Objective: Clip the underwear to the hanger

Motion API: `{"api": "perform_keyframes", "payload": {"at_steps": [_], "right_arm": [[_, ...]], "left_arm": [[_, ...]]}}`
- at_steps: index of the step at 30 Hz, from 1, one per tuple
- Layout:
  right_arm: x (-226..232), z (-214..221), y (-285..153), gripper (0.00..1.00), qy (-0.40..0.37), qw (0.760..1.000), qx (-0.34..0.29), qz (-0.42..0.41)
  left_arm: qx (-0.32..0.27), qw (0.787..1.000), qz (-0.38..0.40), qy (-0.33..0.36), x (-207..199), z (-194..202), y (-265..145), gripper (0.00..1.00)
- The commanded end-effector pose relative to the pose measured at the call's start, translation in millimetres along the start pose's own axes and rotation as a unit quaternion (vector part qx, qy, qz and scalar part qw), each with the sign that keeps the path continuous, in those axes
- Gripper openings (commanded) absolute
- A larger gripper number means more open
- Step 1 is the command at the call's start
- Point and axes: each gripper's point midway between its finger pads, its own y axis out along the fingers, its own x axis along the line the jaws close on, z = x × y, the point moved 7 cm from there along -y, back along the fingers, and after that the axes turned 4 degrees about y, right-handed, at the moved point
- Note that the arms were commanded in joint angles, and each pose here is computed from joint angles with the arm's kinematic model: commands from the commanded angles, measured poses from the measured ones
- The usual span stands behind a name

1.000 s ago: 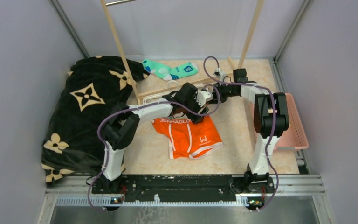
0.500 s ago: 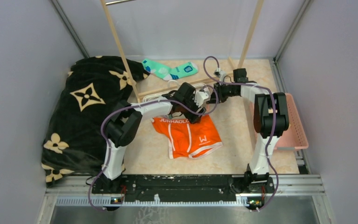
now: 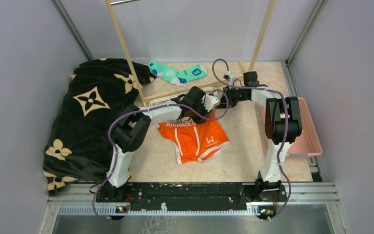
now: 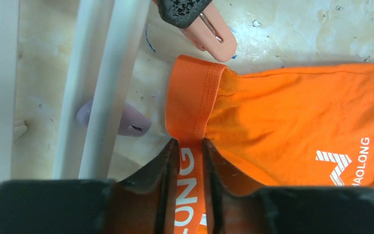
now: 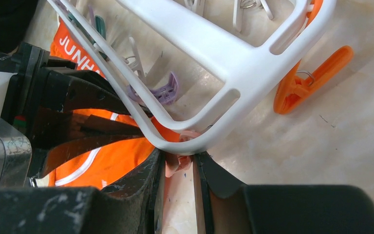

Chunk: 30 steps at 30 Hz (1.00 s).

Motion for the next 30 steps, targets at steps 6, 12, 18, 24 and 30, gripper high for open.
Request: {"api": "perform_keyframes", "payload": {"at_steps": [6, 12, 18, 24, 30], "right_arm": [[16.7, -21.2, -10.1, 0.0, -0.045, 0.999, -0.031, -0.007], [18.7, -22.4, -12.7, 0.0, -0.05, 0.998, -0.036, 0.001], [19.5, -21.6, -11.5, 0.0, -0.049, 0.998, -0.039, -0.002], [19.8, -20.8, -10.9, 0.0, -0.048, 0.998, -0.038, -0.002], [20.6, -20.5, -8.7, 0.0, -0.049, 0.998, -0.036, -0.003]], "left_arm": [[0.018, 0.999, -0.03, 0.005, -6.3, 4.0, -12.8, 0.01], [-0.009, 0.984, -0.157, 0.083, -21.0, -1.5, -40.5, 0.0], [-0.004, 0.944, -0.278, 0.18, -49.3, 23.3, -53.9, 0.0], [-0.062, 0.903, -0.321, 0.278, -95.5, 23.6, -65.1, 0.0], [-0.112, 0.854, -0.366, 0.352, -138.3, 27.9, -74.5, 0.18]]}}
